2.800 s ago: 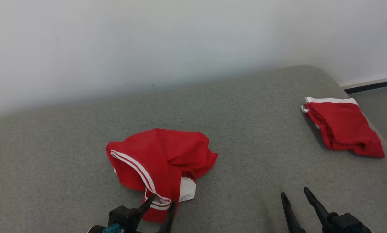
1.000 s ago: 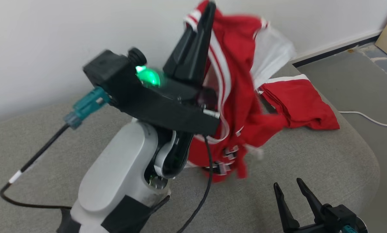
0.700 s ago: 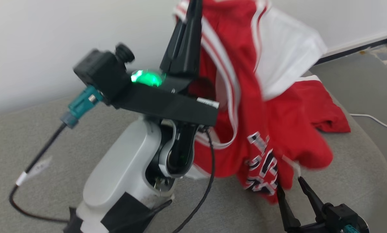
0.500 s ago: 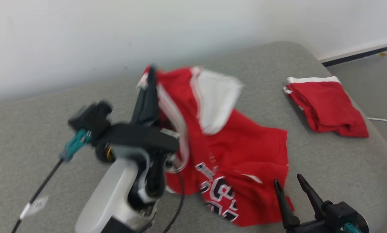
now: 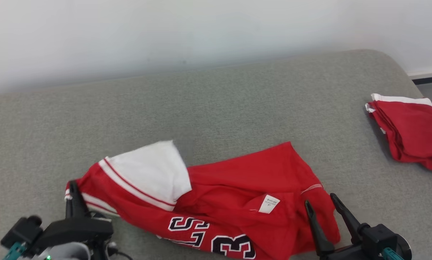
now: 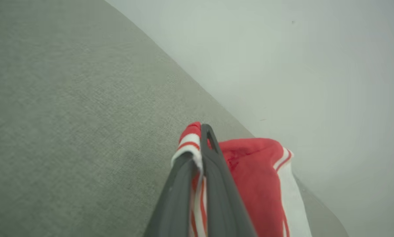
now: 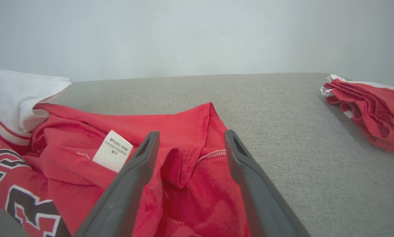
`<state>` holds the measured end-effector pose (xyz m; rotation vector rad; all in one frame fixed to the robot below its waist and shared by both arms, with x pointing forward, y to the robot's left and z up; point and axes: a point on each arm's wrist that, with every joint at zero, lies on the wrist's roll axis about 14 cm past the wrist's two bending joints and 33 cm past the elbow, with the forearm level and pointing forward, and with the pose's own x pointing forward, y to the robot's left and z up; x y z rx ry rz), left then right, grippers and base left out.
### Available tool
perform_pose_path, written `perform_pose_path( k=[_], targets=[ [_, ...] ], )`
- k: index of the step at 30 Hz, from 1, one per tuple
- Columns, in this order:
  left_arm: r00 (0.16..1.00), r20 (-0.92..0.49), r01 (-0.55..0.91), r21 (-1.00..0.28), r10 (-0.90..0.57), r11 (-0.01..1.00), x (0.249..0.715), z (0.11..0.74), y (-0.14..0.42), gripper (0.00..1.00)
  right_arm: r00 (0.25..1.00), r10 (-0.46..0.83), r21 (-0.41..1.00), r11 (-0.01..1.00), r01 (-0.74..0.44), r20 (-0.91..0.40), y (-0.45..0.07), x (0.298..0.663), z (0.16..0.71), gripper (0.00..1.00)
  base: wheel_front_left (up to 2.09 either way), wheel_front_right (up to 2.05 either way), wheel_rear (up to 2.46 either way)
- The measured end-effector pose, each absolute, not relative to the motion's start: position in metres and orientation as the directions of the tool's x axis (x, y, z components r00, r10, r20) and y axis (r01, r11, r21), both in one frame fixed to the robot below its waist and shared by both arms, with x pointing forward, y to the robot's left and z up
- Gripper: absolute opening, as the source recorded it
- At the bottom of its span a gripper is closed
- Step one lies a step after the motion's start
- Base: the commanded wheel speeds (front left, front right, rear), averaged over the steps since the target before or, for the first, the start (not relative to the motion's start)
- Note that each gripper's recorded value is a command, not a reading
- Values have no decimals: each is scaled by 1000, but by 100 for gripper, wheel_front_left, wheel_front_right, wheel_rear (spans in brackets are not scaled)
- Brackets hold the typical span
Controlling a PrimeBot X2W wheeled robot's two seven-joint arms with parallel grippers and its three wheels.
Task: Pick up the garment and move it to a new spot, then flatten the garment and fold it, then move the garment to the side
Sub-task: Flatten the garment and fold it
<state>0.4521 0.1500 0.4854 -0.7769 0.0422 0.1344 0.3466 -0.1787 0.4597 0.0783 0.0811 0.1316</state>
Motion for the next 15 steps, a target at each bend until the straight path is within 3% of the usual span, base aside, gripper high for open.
perform_pose_path(
  k=[7,8,9,10,15],
  targets=[
    [956,-198,-293,-717,218,632,425,449,193,1,981,179,81,982,-173,-70,-166,351,461,100,0,0,0],
    [954,-205,-299,-717,219,629,424,447,194,27,981,180,82,981,-174,-70,-166,351,461,100,0,0,0],
    [954,-205,-299,-717,219,629,424,447,194,27,981,180,82,981,-174,-70,-166,351,461,100,0,0,0],
    [950,-222,-312,-715,220,625,422,442,195,100,981,182,82,981,-176,-70,-165,351,461,100,0,0,0],
    [961,-195,-276,-696,195,663,422,444,191,100,982,176,84,982,-171,-64,-167,350,463,100,0,0,0]
  ],
)
